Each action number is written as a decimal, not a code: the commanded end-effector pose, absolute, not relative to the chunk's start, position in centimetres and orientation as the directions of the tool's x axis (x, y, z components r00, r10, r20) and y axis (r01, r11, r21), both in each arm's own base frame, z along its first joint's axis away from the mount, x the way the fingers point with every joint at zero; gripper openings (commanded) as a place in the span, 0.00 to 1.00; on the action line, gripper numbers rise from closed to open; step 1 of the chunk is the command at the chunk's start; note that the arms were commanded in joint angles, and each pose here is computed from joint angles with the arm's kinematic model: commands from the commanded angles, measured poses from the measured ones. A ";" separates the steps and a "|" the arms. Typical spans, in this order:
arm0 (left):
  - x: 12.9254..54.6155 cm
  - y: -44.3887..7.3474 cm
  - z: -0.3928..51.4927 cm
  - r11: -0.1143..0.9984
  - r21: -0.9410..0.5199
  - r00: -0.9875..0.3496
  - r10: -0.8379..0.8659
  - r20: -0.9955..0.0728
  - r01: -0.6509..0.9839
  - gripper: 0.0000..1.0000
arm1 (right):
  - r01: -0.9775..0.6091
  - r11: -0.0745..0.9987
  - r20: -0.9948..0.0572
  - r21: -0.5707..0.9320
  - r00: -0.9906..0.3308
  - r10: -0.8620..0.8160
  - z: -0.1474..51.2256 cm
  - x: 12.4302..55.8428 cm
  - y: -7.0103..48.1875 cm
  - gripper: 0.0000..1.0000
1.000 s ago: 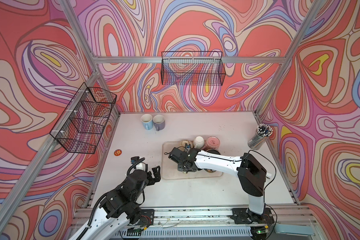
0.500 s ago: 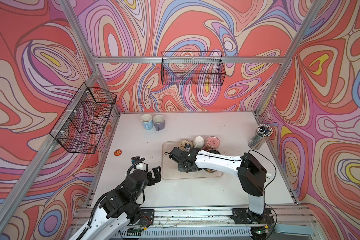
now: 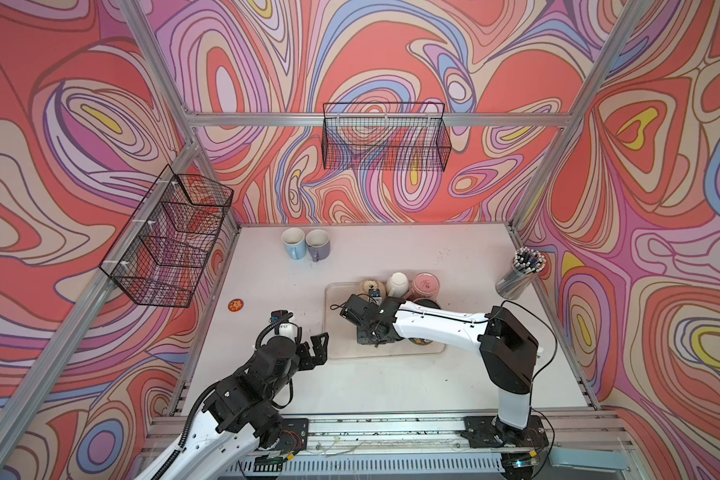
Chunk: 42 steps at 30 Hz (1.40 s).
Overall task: Turn the mug right side up
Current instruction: 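Lower right gripper onto the upside-down light green mug and close on it, then lift the light green mug with right gripper while left gripper rises toward it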
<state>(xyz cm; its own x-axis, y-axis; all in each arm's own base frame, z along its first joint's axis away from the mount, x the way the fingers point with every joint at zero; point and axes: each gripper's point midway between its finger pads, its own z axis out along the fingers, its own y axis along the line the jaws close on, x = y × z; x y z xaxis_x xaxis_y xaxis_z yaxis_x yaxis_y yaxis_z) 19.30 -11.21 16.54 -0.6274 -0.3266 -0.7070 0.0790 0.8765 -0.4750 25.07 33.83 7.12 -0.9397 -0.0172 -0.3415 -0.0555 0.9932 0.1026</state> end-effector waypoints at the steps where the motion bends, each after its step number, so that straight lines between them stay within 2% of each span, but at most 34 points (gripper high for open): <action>1: 18.9 -12.4 17.4 0.853 -0.496 -0.634 -0.297 -0.714 0.159 0.94 | -0.164 0.965 -0.393 0.205 -0.917 -0.072 9.5 25.2 35.6 0.00; 14: 18.3 -11.3 18.7 0.844 -0.516 -0.602 -0.338 -0.723 0.146 0.95 | -0.374 0.873 -0.474 0.312 -0.858 -0.198 13.8 23.1 35.5 0.00; 16: 18.4 -11.5 20.6 0.828 -0.536 -0.579 -0.358 -0.732 0.166 0.96 | -0.397 0.859 -0.498 0.322 -0.843 -0.203 14.7 23.0 35.4 0.00; 23: 19.2 -13.1 22.7 0.815 -0.537 -0.582 -0.333 -0.742 0.218 0.97 | -0.429 0.786 -0.543 0.445 -0.827 -0.144 17.6 23.4 34.7 0.00; 27: 19.8 -14.6 23.1 0.789 -0.562 -0.595 -0.335 -0.731 0.246 0.98 | -0.465 0.755 -0.579 0.462 -0.803 -0.140 18.8 23.4 34.1 0.00; 37: 20.7 -17.5 21.2 0.737 -0.613 -0.645 -0.327 -0.691 0.284 0.98 | -0.480 0.670 -0.621 0.566 -0.783 -0.037 21.4 24.6 32.0 0.00; 42: 20.6 -19.3 20.4 0.652 -0.681 -0.664 -0.351 -0.661 0.333 0.98 | -0.526 0.622 -0.670 0.580 -0.743 -0.004 24.0 25.1 31.6 0.00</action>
